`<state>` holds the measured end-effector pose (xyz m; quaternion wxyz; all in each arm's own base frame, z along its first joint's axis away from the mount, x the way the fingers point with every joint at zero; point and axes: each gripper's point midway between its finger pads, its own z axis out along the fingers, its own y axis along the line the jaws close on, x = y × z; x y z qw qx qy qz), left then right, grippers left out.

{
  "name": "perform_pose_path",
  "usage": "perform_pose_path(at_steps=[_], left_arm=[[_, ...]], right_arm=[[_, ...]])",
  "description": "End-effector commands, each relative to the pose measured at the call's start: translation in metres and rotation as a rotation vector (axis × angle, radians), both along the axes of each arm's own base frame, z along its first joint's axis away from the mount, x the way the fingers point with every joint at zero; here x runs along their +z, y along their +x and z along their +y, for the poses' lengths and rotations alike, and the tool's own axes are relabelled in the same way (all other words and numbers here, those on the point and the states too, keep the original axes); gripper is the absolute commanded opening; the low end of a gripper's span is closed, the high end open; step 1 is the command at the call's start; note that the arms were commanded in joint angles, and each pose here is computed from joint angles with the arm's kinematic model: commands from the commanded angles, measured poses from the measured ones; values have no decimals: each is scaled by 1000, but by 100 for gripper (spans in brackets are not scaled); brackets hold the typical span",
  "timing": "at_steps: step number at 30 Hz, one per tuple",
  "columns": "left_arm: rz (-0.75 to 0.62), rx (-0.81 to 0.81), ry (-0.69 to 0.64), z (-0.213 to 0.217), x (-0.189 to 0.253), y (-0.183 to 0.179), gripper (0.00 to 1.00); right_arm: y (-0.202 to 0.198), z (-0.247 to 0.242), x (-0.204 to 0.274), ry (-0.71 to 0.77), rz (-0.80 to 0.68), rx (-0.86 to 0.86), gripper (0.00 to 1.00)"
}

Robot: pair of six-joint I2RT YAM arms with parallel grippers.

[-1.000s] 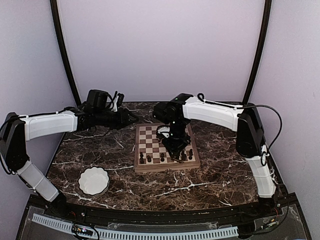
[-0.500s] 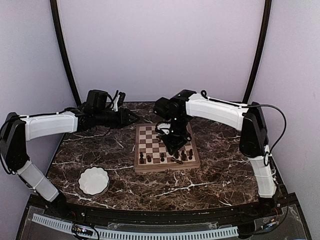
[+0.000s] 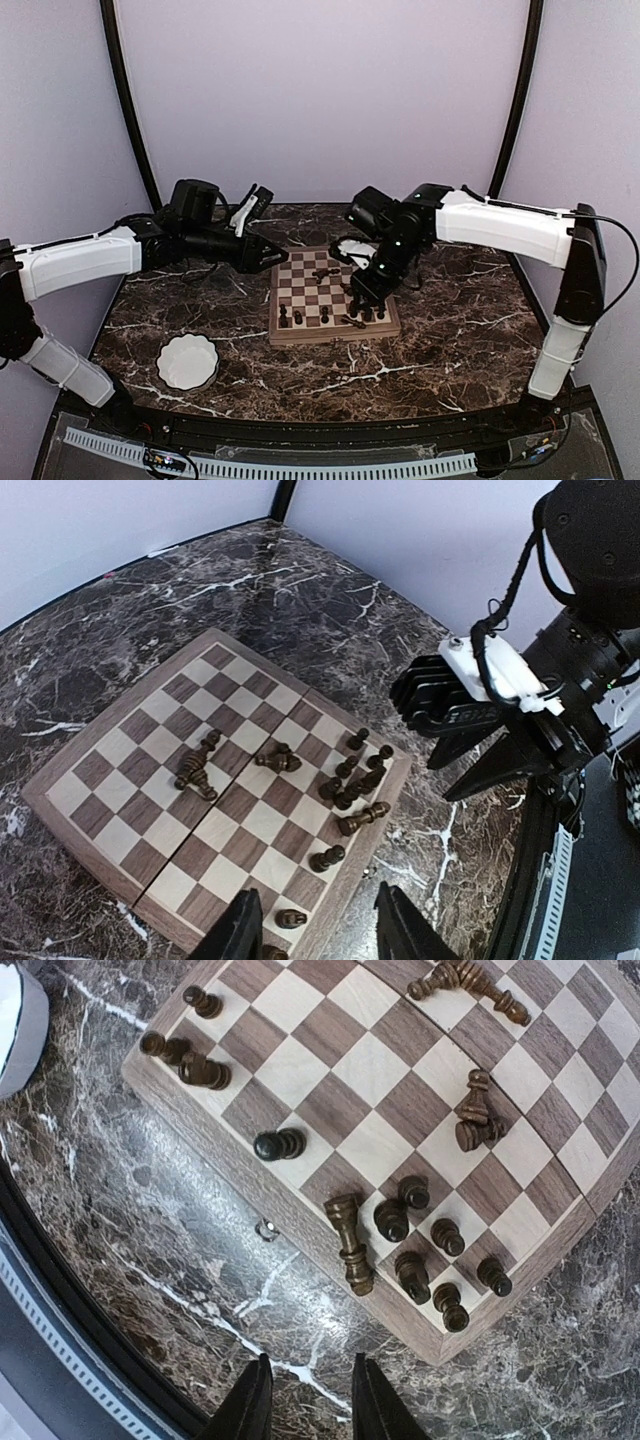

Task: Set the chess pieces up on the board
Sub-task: Pick up the queen from the chessboard.

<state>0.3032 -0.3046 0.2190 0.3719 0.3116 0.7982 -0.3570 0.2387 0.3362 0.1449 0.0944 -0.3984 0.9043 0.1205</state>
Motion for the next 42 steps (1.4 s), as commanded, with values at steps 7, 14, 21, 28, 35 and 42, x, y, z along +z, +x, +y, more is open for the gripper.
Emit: perform_pose_path(at_steps=[7,14,21,28,35,42], left_arm=[[-115,-49,-28,-8,31,-19,42],[-98,-41,-38,-13,39,-14,42],[-83,-40,-42,-15,37,-14,42],[-83,-36,-43,-15,36,-14,42],[-76,-44,-43,-16,34,-14,42],[-72,-45,-41,-16,33,-14,42]], right_arm=[[-9,6,-17,121,-307,166,28],[-3,10,-38,19,-360,211,29],[1,6,-54,-62,-355,235,30],[2,3,-65,-95,-343,243,32],[3,10,-76,-106,-317,252,32],[4,8,-89,-137,-298,248,32]])
